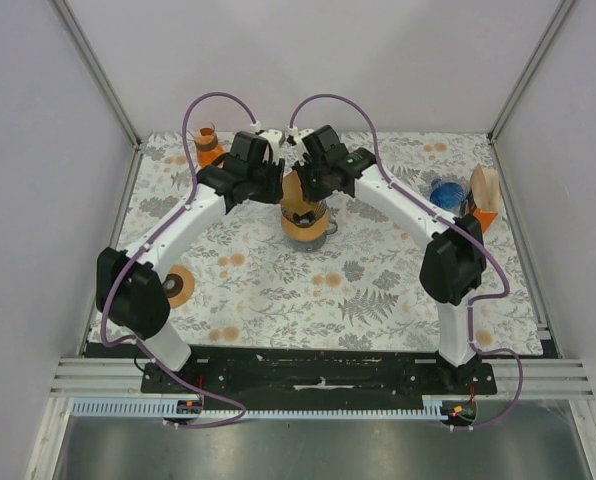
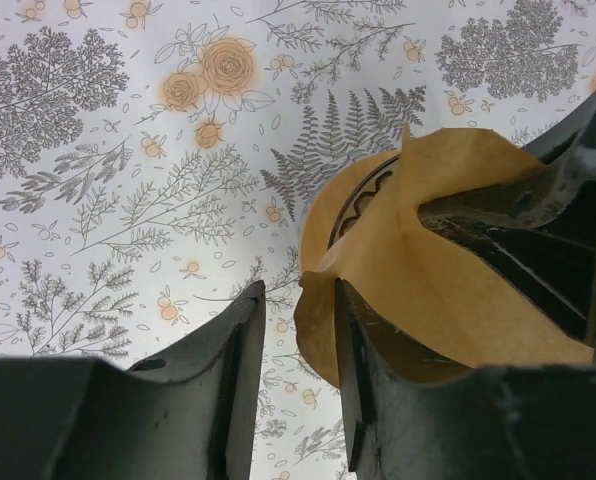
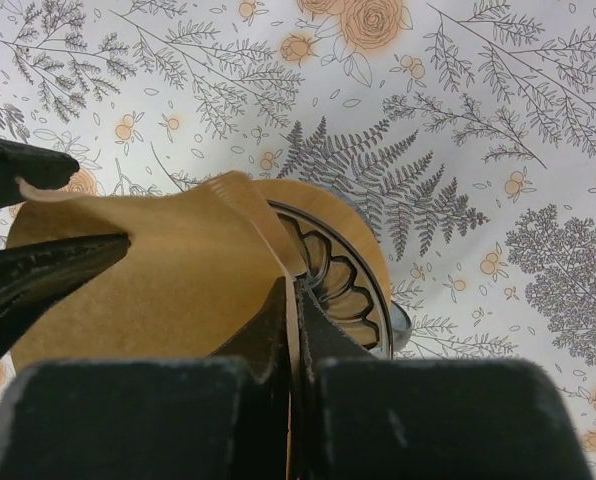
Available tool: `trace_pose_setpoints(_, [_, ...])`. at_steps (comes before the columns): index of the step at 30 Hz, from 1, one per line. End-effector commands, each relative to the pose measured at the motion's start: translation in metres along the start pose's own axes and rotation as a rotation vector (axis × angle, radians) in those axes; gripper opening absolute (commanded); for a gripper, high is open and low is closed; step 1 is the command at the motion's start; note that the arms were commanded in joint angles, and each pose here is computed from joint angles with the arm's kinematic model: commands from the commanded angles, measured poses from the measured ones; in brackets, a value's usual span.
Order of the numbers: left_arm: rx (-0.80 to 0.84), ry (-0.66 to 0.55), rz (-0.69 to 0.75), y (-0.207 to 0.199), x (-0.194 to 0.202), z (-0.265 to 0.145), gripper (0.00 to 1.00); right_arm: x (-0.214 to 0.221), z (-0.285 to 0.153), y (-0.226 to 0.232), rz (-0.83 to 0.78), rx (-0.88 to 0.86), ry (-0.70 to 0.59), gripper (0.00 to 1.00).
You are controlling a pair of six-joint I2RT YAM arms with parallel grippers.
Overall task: Place the coffee filter in the dripper
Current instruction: Adjust the coffee filter.
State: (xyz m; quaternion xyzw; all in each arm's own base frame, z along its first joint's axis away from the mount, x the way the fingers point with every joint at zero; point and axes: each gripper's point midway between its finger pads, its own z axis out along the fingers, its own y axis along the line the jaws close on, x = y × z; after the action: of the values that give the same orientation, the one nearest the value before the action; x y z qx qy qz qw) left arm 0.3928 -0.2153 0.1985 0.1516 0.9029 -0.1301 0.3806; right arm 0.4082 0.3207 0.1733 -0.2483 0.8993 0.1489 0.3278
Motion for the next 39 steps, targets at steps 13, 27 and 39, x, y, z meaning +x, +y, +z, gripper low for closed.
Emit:
trace_pose_setpoints(13, [-0.014,-0.052,0.041,0.008,-0.007,-0.006,0.02,-0.014,-0.019,-0.013,-0.018,-0.105,-0.104,0.0])
trace_pose_setpoints(27, [0.053,-0.059,0.062,-0.005,-0.017,-0.01,0.02,-0.039,-0.063,-0.003,-0.179,-0.246,-0.242,0.63])
trace_pose_setpoints(39, [0.149,-0.106,0.042,-0.025,-0.05,-0.043,0.02,-0.015,-0.143,0.004,-0.879,-0.245,-0.786,0.89])
